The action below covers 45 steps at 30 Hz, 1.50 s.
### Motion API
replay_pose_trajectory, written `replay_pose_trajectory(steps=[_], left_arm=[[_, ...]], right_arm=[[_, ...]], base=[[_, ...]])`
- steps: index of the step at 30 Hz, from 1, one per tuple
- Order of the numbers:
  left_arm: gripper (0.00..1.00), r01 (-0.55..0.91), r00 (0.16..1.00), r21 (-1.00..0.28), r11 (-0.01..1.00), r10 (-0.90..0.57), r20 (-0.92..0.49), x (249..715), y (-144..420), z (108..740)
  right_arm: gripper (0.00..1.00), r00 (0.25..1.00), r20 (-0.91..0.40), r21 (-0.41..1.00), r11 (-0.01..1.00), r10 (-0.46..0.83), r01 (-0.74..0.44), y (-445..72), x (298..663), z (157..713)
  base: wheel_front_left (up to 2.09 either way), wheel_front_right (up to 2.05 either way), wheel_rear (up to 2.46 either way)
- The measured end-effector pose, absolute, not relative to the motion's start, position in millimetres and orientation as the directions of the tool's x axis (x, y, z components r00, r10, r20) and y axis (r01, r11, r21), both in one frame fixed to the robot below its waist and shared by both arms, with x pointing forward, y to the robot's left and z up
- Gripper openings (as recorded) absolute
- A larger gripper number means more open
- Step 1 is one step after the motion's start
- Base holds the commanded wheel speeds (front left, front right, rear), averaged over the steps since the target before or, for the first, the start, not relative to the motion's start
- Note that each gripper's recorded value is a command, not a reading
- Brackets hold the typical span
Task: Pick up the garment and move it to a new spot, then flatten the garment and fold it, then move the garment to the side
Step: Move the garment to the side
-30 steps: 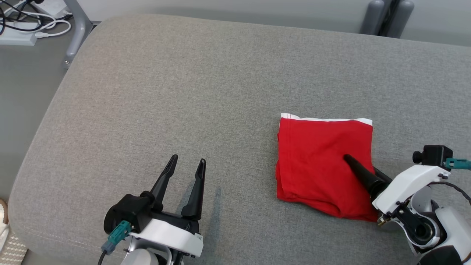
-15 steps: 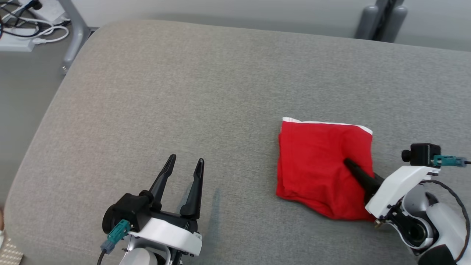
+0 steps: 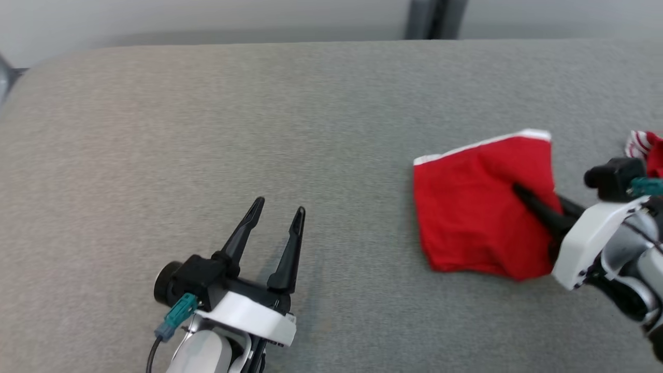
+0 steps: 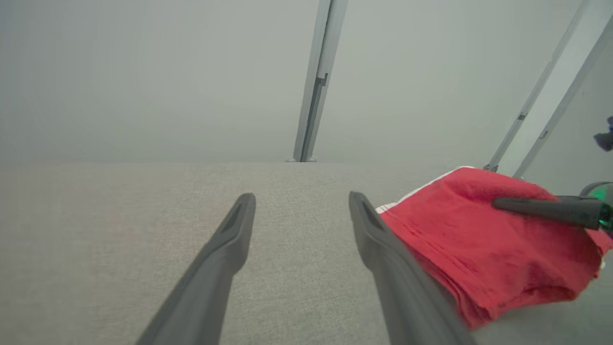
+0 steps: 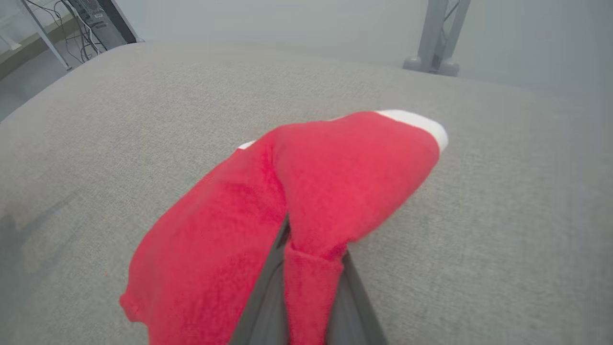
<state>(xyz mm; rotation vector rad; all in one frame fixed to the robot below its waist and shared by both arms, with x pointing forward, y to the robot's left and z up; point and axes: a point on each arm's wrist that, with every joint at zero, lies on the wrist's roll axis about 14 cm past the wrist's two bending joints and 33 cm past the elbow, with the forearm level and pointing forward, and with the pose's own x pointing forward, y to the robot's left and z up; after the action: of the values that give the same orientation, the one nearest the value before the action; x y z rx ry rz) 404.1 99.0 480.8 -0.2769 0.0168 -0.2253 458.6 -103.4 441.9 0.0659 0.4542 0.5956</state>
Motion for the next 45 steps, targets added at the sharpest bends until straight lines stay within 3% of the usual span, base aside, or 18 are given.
replay_pose_trajectory(steps=[13, 27, 36, 45], left_arm=[[1.00, 0.496, 0.863, -0.270, 0.826, -0.504, 0.044, 459.4, 3.7, 463.8], [1.00, 0.553, 0.811, -0.321, 0.769, -0.585, -0.006, 484.0, -30.1, 416.2], [1.00, 0.516, 0.835, -0.317, 0.796, -0.550, -0.019, 492.4, -13.1, 408.1], [1.00, 0.487, 0.851, -0.326, 0.810, -0.524, -0.029, 494.2, -2.7, 404.2]], right_arm=[[0.00, 0.809, -0.470, -0.098, 0.890, 0.352, -0.445, -235.1, 486.5, 465.3], [0.00, 0.761, -0.646, -0.319, 0.881, 0.069, -0.350, -358.7, 481.7, 436.6], [0.00, 0.681, -0.732, -0.470, 0.744, -0.029, -0.474, -387.4, 486.4, 410.9], [0.00, 0.674, -0.734, -0.570, 0.614, -0.084, -0.545, -404.3, 503.9, 409.5]], base=[[0.00, 0.00, 0.00], [0.00, 0.00, 0.00], [0.00, 0.00, 0.00], [0.00, 0.00, 0.00]])
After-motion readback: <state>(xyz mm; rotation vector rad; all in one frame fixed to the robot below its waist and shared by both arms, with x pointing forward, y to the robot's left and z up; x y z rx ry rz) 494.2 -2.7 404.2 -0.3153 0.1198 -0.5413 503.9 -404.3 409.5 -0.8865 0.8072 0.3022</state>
